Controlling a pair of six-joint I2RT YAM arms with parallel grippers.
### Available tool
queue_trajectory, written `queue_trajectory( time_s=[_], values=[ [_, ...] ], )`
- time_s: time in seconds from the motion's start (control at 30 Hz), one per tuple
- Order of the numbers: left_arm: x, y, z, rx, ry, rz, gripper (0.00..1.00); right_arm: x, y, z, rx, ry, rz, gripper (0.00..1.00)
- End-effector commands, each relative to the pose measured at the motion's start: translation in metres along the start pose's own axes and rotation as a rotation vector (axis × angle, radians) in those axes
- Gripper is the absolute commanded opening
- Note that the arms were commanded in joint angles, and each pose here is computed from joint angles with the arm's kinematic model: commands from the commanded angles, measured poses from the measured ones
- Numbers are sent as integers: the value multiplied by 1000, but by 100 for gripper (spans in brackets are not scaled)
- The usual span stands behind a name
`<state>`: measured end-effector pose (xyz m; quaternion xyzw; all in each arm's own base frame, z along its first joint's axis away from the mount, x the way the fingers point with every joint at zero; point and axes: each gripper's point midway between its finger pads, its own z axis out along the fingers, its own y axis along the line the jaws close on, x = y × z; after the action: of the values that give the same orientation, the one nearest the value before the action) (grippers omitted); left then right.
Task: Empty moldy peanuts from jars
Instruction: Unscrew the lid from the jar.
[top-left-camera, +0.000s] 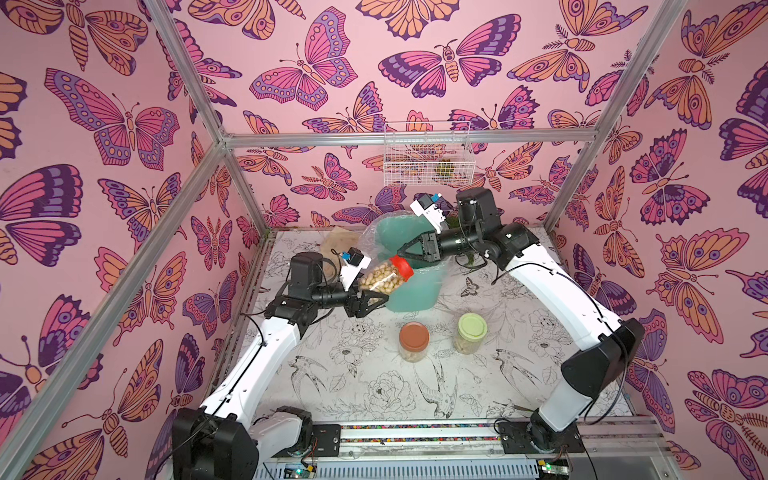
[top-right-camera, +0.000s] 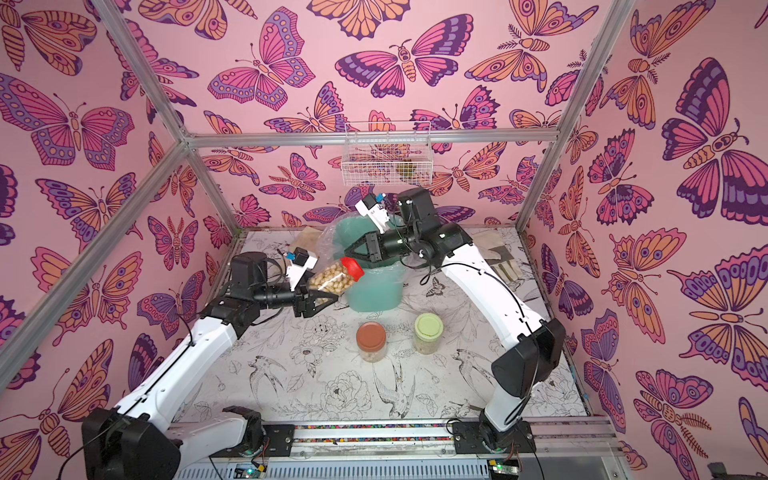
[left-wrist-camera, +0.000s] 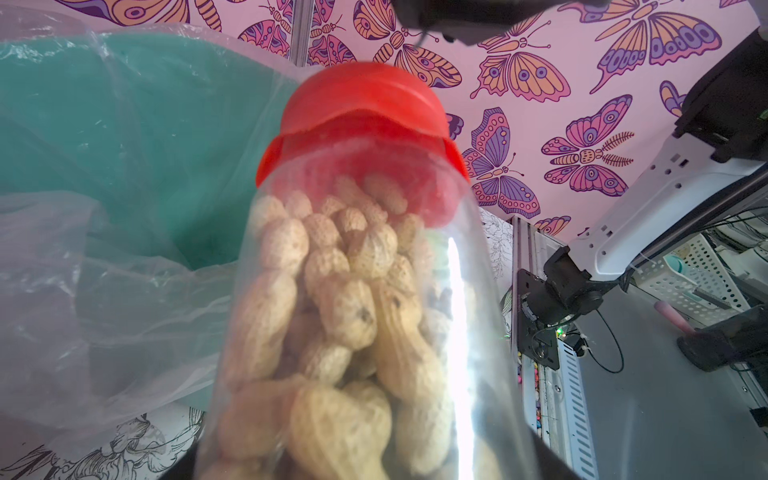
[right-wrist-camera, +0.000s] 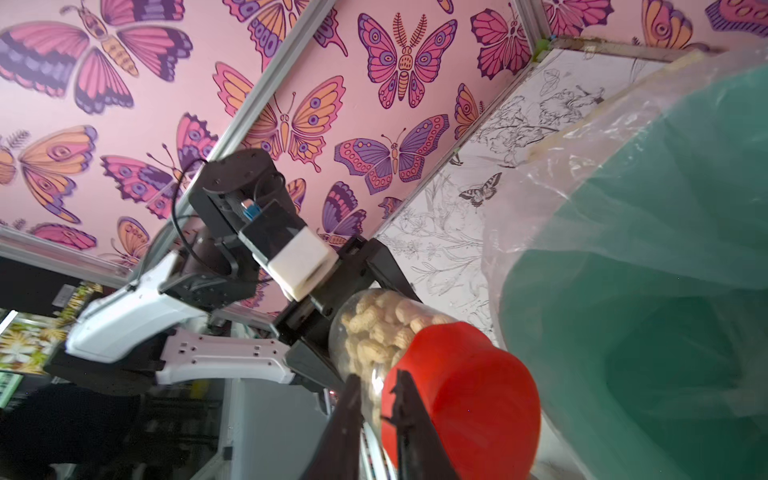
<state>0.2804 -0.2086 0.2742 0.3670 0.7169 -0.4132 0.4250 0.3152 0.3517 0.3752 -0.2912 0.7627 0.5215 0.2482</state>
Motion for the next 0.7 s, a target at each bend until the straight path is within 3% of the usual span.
queue_trajectory(
  time_s=[0.0,0.1,0.2,0.37,0.67],
  values=[
    [-5,-5,-2,17,-22,29,0,-7,-1,-11,0,-12,35,48],
    [-8,-4,-3,6,-30,42,0,-9,-12,-20,67,-52,110,82],
    [-16,-4,-5,-5,-50,58,0,-3,-17,-24,90,-70,192,97],
    [-36,-7,-9,-7,-112,85,0,14,-22,-20,74,-88,326,99],
    [-33,-7,-7,15,-110,68,0,10,-9,-2,23,-99,333,99]
  ],
)
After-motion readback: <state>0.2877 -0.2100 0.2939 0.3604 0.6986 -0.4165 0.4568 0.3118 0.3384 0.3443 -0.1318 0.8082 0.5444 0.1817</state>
